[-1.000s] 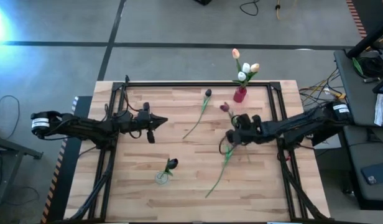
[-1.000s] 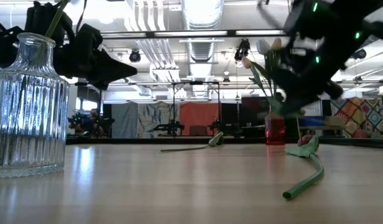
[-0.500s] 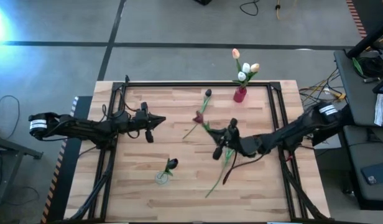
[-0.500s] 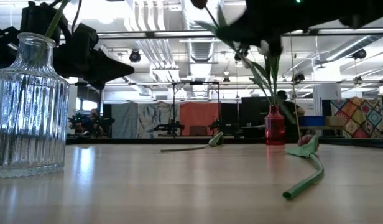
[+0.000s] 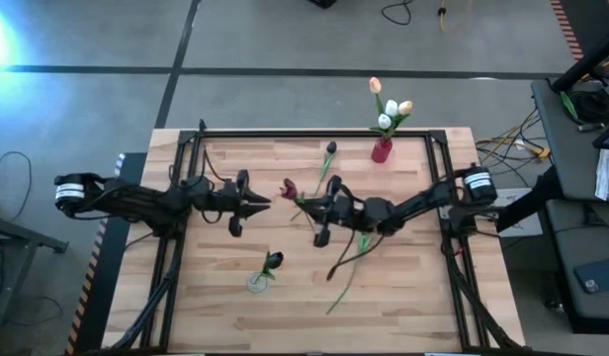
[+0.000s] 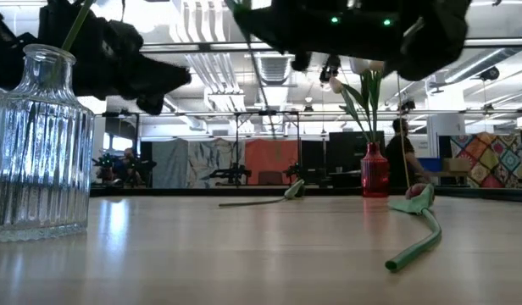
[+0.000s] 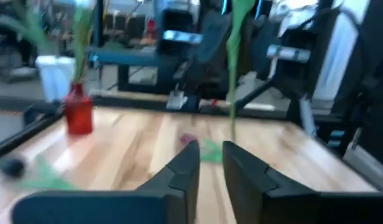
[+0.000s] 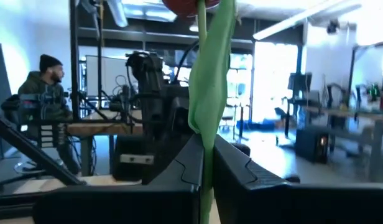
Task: Sort flowers into vase by color
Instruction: Put the top red flower into the transparent vase
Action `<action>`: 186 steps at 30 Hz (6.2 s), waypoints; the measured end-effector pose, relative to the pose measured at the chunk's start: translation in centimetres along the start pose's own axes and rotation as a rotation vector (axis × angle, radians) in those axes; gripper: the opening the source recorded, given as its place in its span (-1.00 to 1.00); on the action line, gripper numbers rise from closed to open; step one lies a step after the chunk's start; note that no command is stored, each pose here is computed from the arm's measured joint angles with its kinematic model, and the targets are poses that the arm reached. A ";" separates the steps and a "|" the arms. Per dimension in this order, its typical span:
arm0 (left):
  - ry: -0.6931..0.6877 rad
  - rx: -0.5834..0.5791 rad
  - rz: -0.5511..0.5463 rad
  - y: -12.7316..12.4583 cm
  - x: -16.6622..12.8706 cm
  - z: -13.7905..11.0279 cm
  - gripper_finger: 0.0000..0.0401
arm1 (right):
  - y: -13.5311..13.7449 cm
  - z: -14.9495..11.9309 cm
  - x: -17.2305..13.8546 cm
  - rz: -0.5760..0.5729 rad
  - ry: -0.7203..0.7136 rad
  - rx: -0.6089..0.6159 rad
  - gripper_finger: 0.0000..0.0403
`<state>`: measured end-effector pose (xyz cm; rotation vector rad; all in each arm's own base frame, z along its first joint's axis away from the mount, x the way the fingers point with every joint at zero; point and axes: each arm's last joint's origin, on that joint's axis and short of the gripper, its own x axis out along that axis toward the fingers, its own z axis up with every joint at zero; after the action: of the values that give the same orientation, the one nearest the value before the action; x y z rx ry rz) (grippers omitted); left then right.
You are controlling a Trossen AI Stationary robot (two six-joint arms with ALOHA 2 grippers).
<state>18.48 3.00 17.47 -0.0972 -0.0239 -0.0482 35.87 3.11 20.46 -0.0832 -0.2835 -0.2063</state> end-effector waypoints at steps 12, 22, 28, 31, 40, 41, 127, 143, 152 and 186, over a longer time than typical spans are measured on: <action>-0.127 -0.001 -0.078 0.3 4.3 0.2 -0.43 | 0.7 -0.6 3.4 -0.002 -0.048 -0.092 -0.94; -0.185 0.013 -0.140 0.6 6.4 0.1 -0.43 | 0.6 -0.5 3.3 -0.006 -0.053 -0.091 -0.94; -0.215 0.007 -0.179 0.7 7.4 0.9 -0.43 | 0.6 -0.7 3.3 -0.005 -0.049 -0.090 -0.94; -0.213 0.009 -0.214 0.6 7.7 1.0 -0.43 | 0.6 -0.7 3.3 -0.005 -0.049 -0.090 -0.94; -0.208 0.009 -0.212 0.7 7.6 1.0 -0.79 | 0.7 -0.7 3.4 -0.012 -0.043 -0.059 -0.90; -0.209 0.009 -0.209 0.8 7.6 1.0 -0.87 | 0.7 -0.7 3.4 -0.014 -0.042 -0.067 -0.88; -0.029 -0.059 -0.269 -14.8 -2.3 9.1 -1.00 | -1.5 2.5 -4.7 -0.252 0.527 -0.110 -0.95; -0.014 -0.007 -0.250 -15.5 -1.3 8.1 -1.00 | -1.6 2.5 -4.7 -0.252 0.527 -0.112 -0.95; -0.022 -0.005 -0.252 -15.5 -1.4 8.3 -1.00 | -1.5 2.5 -4.7 -0.251 0.528 -0.112 -0.95; 0.097 0.025 -0.279 -16.1 -0.7 6.4 -0.58 | -1.6 2.5 -4.7 -0.250 0.528 -0.114 -0.95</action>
<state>16.80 -12.38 25.36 -0.0657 0.0591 -0.3314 30.50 2.75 21.55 -0.1026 0.2470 -0.4823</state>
